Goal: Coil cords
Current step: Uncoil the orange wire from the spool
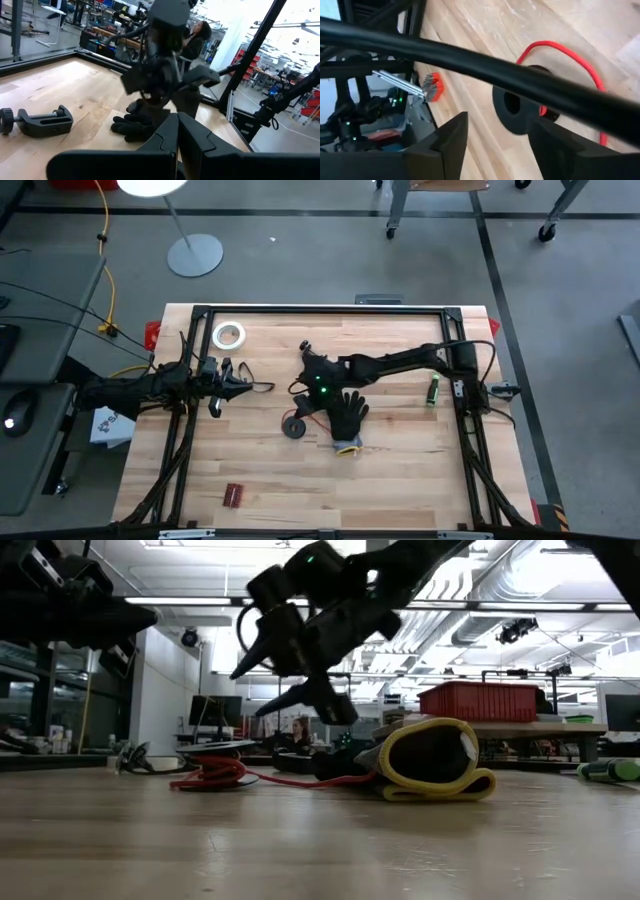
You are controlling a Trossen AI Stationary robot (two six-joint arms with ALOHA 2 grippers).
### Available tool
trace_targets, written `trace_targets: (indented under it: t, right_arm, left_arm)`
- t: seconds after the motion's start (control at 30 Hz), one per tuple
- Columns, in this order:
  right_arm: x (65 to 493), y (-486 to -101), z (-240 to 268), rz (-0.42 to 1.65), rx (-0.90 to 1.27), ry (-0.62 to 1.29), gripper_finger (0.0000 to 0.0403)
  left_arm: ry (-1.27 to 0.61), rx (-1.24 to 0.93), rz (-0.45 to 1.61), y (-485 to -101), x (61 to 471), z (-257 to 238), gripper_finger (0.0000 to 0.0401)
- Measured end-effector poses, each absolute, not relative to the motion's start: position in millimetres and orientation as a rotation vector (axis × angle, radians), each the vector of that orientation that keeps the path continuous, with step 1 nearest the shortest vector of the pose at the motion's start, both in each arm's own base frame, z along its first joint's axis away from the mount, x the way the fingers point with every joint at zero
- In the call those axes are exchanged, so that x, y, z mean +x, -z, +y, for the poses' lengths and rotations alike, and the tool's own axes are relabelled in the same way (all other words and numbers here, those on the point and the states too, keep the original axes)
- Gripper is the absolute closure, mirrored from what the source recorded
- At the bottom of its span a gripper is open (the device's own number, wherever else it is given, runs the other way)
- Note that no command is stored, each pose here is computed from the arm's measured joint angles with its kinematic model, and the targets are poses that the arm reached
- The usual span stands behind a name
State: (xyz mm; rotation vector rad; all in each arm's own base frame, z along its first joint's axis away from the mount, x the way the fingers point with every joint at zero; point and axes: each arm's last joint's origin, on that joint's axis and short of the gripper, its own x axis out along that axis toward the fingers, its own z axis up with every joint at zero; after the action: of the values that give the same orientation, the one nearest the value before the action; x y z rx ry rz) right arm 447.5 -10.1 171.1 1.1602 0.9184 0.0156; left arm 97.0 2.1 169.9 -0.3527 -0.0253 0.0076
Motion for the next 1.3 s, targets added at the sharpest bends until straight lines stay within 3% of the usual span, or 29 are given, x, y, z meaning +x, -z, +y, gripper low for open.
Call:
trace_targets:
  t: [0.2,0.93,1.3]
  right_arm:
    - [449,-158,-13,0.979,1.098,0.050,0.0199]
    - [459,-144,-1,0.929,1.124,0.000,0.0200]
    - [459,-138,10,0.922,1.048,0.077,0.0289]
  left_arm:
    - [-0.012,-0.216,-0.032,-171,97,2,0.0398]
    - [-0.007,-0.311,-0.038,-171,97,2,0.0398]
    - [-0.032,-0.275,-0.036,-171,97,3,0.0398]
